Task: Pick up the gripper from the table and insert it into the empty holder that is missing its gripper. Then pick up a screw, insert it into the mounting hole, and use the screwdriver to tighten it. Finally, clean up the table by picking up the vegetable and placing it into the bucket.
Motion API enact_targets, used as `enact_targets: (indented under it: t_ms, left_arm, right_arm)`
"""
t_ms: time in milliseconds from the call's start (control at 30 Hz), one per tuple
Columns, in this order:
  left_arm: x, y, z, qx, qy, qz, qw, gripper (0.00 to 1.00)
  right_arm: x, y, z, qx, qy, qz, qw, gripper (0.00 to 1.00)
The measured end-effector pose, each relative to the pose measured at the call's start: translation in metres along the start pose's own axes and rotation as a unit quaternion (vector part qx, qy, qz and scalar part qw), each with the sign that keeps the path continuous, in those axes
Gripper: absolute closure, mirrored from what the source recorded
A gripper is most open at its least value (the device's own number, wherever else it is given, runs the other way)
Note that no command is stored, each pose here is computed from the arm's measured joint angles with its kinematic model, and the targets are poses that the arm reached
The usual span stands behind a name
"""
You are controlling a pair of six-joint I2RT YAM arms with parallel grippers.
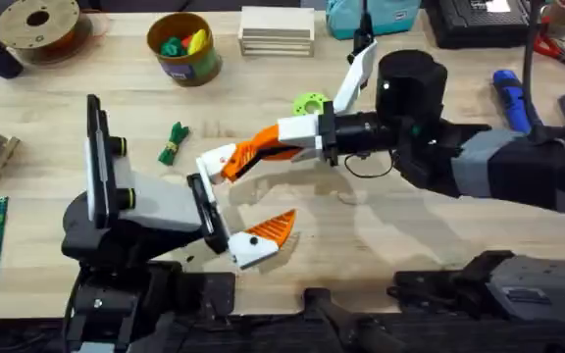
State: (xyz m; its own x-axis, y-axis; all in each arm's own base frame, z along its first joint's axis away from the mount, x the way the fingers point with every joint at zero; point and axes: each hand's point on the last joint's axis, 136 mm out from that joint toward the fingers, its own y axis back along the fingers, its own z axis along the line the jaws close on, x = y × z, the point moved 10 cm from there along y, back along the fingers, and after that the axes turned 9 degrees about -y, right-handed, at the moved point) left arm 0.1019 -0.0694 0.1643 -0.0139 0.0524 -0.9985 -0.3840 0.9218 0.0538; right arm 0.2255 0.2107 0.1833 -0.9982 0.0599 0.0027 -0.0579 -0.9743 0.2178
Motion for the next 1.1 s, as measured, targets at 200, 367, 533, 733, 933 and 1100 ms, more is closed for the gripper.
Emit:
enact_targets:
  t_ms: [200, 367, 533, 733, 933, 1100]
  left_arm:
    - [0.0, 0.0, 0.002, -0.011, -0.001, 0.001, 1.0, 0.015]
    - [0.0, 0.001, 0.007, -0.046, 0.0, 0.003, 0.999, 0.015]
    - [0.0, 0.002, 0.01, -0.062, 0.005, 0.003, 0.998, 0.015]
    - [0.0, 0.002, 0.011, -0.071, 0.011, 0.003, 0.997, 0.015]
    - [0.0, 0.002, 0.012, -0.077, 0.012, 0.004, 0.997, 0.015]
    - [0.0, 0.003, 0.012, -0.079, 0.011, 0.004, 0.997, 0.015]
  right_arm:
    - [0.002, -0.006, 0.003, -0.004, 0.003, -0.021, 1.0, 0.995]
    - [0.011, -0.021, 0.007, 0.004, 0.0, -0.055, 0.998, 0.995]
    - [0.021, -0.032, 0.011, 0.01, 0.008, -0.079, 0.997, 0.995]
    - [0.023, -0.036, 0.012, 0.015, 0.012, -0.1, 0.995, 0.995]
    - [0.026, -0.039, 0.014, 0.016, 0.018, -0.109, 0.994, 0.995]
    - [0.027, -0.04, 0.014, 0.017, 0.027, -0.111, 0.993, 0.995]
